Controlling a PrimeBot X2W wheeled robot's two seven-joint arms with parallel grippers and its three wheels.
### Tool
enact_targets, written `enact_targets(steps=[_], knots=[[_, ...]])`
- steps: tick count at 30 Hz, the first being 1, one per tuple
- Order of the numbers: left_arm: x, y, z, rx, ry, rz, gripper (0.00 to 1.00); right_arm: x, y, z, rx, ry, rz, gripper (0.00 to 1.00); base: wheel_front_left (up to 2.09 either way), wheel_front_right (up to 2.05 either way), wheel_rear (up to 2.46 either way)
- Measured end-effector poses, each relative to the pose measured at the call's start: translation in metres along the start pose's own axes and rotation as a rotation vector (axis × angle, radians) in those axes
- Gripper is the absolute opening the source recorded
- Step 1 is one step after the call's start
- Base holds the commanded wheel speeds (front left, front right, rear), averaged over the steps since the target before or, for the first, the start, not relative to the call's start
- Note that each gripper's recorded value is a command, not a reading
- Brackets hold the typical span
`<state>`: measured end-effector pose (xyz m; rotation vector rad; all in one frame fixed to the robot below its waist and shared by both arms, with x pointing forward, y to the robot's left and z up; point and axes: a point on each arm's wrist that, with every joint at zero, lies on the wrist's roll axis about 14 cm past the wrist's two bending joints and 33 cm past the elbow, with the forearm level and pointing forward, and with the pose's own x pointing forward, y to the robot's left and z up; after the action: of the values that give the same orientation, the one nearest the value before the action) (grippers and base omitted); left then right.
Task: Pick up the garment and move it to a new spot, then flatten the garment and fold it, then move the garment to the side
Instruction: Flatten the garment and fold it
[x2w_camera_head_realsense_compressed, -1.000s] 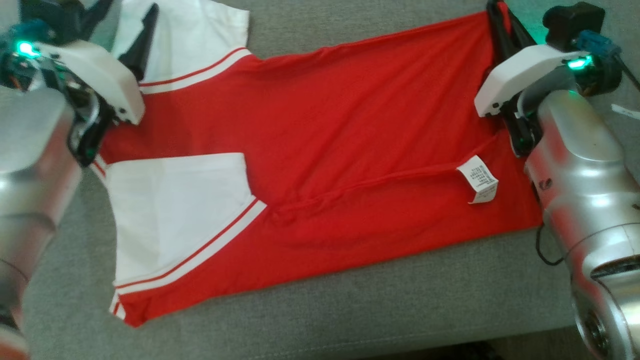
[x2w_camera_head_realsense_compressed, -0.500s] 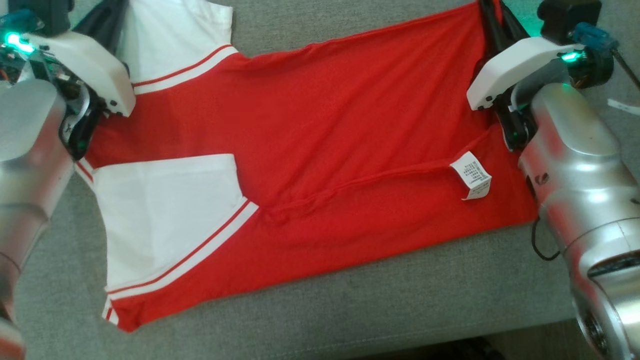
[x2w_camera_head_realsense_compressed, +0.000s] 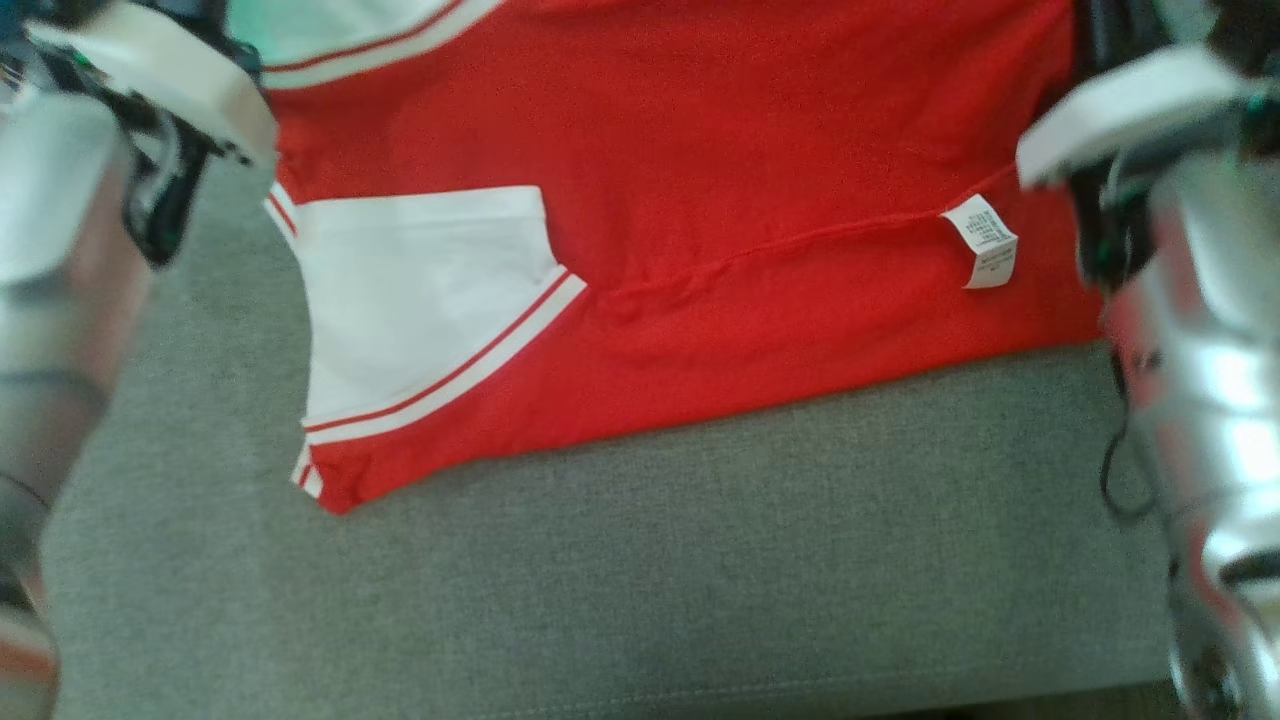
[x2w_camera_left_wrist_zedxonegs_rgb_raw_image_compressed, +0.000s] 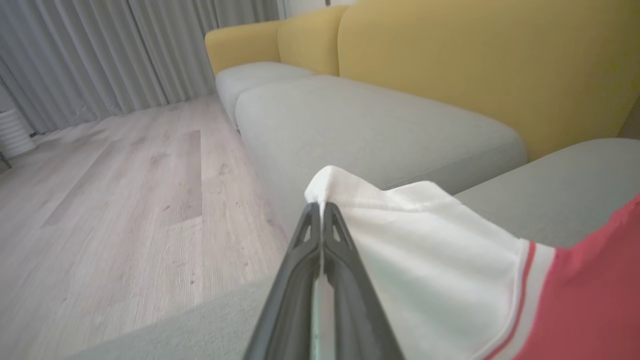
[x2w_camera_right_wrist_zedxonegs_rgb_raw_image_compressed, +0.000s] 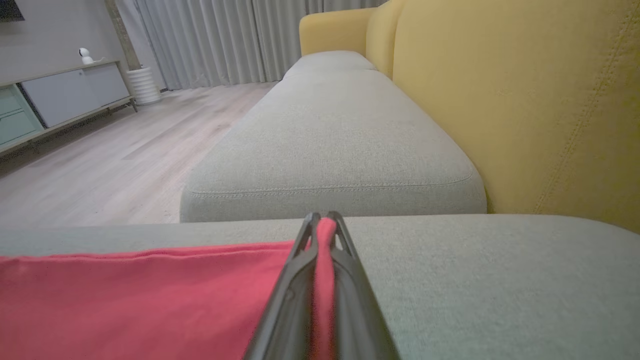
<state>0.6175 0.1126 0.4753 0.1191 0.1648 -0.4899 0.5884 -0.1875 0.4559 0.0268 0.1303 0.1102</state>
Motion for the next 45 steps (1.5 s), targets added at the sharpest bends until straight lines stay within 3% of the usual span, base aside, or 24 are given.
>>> enact_targets(steps=[6,18,19,20,21,22,23,30,38,45], knots=[[-0.035,-0.025,0.016,-0.026,-0.09,0.003,0.0,-0.041,0.006,-0.029,0.013,0.068,0.0,0.0,0.0,0.0,0.0],[-0.143,-0.091,-0.045,-0.201,-0.046,0.076,0.0,-0.114,0.008,-0.063,0.064,0.157,-0.036,0.0,0.0,0.0,0.0],[-0.15,-0.095,-0.052,-0.219,-0.035,0.087,0.0,-0.118,0.006,-0.065,0.073,0.163,-0.046,0.13,0.0,0.0,0.0],[-0.156,-0.097,-0.057,-0.236,-0.027,0.103,0.06,-0.121,0.005,-0.067,0.08,0.165,-0.053,0.86,0.0,0.0,0.0],[-0.162,-0.099,-0.062,-0.247,-0.018,0.115,0.39,-0.124,0.004,-0.067,0.084,0.166,-0.059,1.0,0.0,0.0,0.0],[-0.167,-0.1,-0.067,-0.254,-0.01,0.13,0.66,-0.125,0.004,-0.066,0.099,0.16,-0.067,1.0,0.0,0.0,0.0],[-0.172,-0.1,-0.069,-0.262,-0.009,0.149,1.0,-0.126,0.006,-0.063,0.116,0.146,-0.074,1.0,0.0,0.0,0.0],[-0.198,-0.086,-0.06,-0.214,-0.061,0.292,1.0,-0.137,0.015,-0.024,0.092,0.002,-0.071,1.0,0.0,0.0,0.0],[-0.239,-0.088,-0.071,-0.162,-0.045,0.397,1.0,-0.183,0.023,-0.045,0.054,0.04,-0.07,1.0,0.0,0.0,0.0],[-0.26,-0.096,-0.078,-0.144,-0.034,0.428,1.0,-0.201,0.03,-0.051,0.091,0.047,-0.063,1.0,0.0,0.0,0.0]])
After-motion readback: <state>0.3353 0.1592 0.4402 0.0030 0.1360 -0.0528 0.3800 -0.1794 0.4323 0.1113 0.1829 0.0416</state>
